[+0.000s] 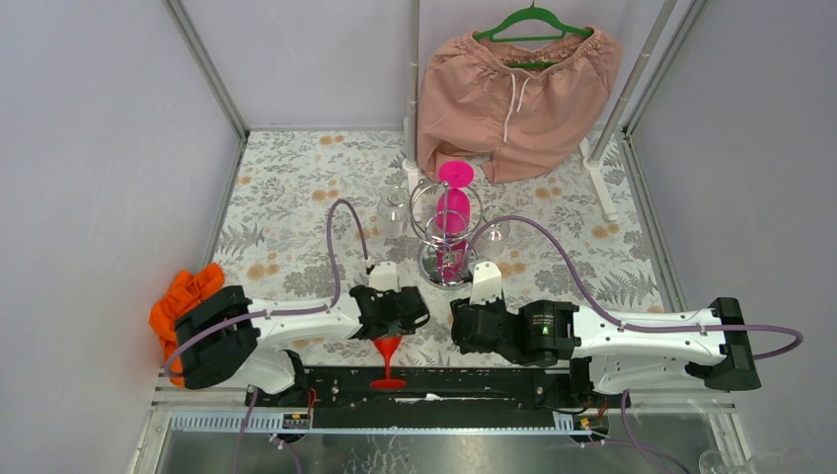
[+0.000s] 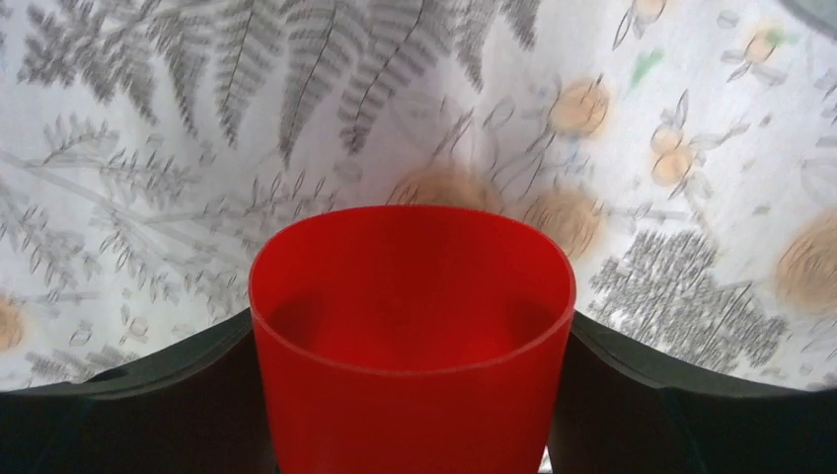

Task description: Take the wine glass off the wine glass rack

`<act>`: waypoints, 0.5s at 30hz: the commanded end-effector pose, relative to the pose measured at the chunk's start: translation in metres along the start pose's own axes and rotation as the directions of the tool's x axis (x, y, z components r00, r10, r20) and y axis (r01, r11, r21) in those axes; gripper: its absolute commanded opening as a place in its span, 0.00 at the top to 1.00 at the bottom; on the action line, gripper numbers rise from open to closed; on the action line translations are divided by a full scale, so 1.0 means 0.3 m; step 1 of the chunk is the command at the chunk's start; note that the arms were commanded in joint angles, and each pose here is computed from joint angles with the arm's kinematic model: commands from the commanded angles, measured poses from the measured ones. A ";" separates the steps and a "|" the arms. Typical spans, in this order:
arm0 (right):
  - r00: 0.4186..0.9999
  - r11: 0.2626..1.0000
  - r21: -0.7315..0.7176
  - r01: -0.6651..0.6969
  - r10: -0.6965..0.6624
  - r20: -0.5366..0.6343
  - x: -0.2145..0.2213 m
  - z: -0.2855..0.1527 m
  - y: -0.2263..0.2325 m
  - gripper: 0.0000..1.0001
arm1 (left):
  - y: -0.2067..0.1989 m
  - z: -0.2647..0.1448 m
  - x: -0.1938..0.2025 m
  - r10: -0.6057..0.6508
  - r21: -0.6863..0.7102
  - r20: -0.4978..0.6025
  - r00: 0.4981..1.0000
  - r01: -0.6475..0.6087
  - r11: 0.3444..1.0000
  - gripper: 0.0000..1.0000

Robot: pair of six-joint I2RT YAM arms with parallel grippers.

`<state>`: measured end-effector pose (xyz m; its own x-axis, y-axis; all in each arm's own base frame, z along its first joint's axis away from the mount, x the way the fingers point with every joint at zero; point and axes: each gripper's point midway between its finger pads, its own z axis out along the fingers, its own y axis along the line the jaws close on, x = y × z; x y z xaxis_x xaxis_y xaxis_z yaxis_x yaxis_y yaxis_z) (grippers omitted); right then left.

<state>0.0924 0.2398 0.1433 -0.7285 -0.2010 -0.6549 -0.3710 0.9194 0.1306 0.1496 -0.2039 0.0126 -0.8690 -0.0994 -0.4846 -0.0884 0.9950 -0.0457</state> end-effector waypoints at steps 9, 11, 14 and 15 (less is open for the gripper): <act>1.000 1.000 -0.019 -0.011 0.012 0.011 -0.014 -0.002 0.029 0.41 | 0.132 -0.212 0.040 -0.033 -0.076 -0.053 0.998 0.029 0.997 0.56; 1.000 1.000 -0.021 -0.013 0.013 0.013 -0.019 -0.002 0.035 0.41 | 0.118 -0.252 0.013 -0.041 -0.050 -0.027 0.999 0.039 0.998 0.57; 1.000 1.000 -0.026 -0.017 0.018 0.025 -0.032 -0.009 0.039 0.42 | 0.095 -0.317 -0.033 -0.059 -0.010 0.019 0.998 0.059 0.998 0.59; 0.999 0.999 -0.030 -0.021 0.022 0.034 -0.041 -0.014 0.040 0.42 | 0.088 -0.341 -0.054 -0.066 0.003 0.040 0.997 0.066 0.998 0.59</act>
<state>0.0916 0.2423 0.1400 -0.7318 -0.2090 -0.6487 -0.3738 0.9190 0.1256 0.1050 -0.1825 0.0744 -0.8874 -0.1283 -0.4428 -0.1116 0.9917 -0.0636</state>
